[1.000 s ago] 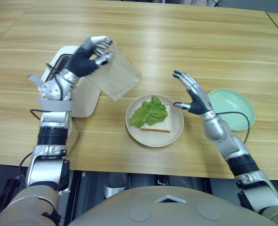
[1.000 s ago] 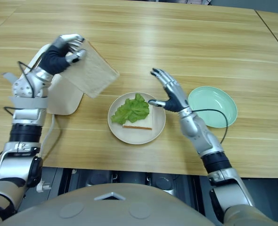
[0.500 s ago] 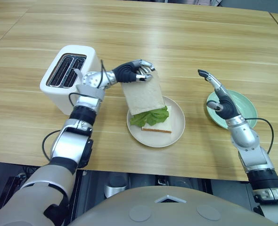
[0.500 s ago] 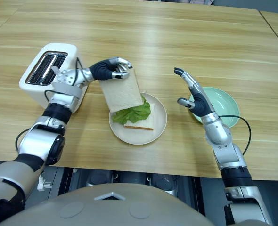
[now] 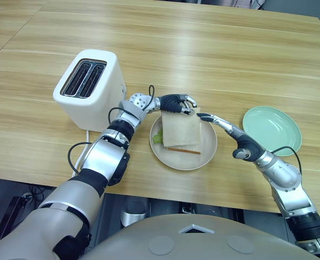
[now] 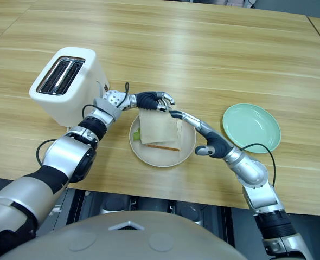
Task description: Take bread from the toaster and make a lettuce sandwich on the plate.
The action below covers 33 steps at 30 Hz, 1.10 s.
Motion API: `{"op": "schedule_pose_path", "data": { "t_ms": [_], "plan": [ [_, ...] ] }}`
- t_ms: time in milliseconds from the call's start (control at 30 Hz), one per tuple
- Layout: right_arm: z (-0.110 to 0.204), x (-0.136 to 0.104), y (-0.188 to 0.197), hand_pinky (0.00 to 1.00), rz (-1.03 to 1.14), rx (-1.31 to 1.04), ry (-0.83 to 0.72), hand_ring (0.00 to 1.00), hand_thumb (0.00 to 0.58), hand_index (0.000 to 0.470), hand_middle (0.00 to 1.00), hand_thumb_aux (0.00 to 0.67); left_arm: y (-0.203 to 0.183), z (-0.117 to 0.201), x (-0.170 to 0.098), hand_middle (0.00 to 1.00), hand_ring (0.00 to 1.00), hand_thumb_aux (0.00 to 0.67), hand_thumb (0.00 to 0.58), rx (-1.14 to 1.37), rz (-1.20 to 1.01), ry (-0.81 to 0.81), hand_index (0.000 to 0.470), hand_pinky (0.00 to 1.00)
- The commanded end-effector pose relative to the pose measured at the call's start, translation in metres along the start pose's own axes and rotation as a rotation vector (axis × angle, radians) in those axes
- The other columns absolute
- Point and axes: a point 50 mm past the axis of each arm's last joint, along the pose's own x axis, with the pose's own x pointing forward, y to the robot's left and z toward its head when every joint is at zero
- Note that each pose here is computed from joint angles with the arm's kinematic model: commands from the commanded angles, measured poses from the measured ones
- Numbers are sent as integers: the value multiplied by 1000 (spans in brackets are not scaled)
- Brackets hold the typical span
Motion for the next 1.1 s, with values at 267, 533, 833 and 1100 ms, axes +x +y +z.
{"op": "schedule_pose_path", "data": {
  "t_ms": [267,533,833,1100],
  "plan": [
    [-24,13,29,0,158,-24,112,0,0,0,0,0,-12,-6,13,1000,1000,670,580,54,-22,117,460,1000],
    [-72,18,46,0,229,-163,363,0,0,0,0,0,-13,0,20,1000,1000,670,580,67,-9,105,460,1000],
    [-81,9,58,0,325,-166,414,0,0,0,0,0,-12,5,24,1000,1000,342,441,115,35,100,235,1000],
    [-81,5,61,0,361,-156,412,0,0,0,0,0,17,16,19,98,98,0,0,152,215,109,0,98]
  ]
}}
